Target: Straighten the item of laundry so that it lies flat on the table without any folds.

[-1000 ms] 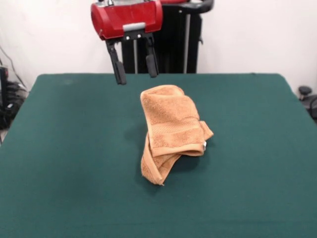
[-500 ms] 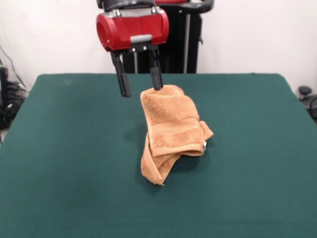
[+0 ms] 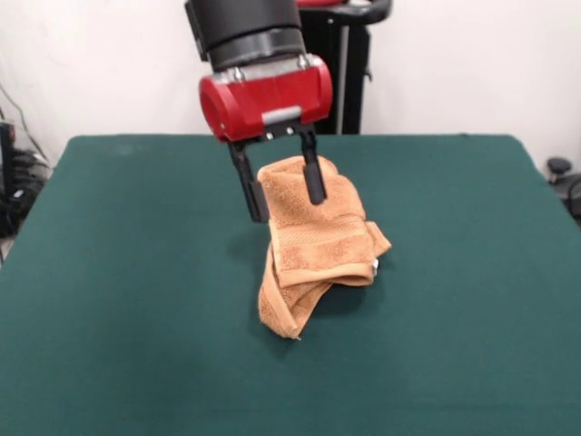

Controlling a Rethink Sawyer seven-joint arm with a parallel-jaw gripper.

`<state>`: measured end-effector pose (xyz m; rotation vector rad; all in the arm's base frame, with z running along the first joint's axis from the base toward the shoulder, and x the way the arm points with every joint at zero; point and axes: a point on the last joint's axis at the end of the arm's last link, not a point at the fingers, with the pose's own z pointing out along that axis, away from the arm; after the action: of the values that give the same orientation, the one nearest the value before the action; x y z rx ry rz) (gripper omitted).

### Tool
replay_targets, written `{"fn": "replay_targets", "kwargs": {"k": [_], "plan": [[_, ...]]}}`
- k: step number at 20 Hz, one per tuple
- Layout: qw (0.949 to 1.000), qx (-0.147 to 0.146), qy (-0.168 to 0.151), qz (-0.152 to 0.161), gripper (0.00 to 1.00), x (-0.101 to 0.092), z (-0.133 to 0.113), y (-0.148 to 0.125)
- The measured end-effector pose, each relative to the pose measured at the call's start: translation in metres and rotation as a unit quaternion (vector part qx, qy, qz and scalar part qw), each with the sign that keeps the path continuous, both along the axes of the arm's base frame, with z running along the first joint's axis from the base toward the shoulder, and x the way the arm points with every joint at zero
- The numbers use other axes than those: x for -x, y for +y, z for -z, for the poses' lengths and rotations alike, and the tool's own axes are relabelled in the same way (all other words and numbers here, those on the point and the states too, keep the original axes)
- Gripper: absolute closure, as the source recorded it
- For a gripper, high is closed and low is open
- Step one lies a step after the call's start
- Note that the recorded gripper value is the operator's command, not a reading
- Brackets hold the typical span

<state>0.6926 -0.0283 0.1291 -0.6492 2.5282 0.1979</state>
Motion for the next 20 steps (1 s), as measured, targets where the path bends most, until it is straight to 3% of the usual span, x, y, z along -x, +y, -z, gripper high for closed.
{"fn": "replay_targets", "kwargs": {"k": [8, 20], "plan": [[0.9997, -0.011, 0.020, 0.002, 0.00, -0.011, 0.016, 0.012], [0.9994, -0.001, 0.032, 0.016, 0.00, -0.014, 0.030, -0.024]]}}
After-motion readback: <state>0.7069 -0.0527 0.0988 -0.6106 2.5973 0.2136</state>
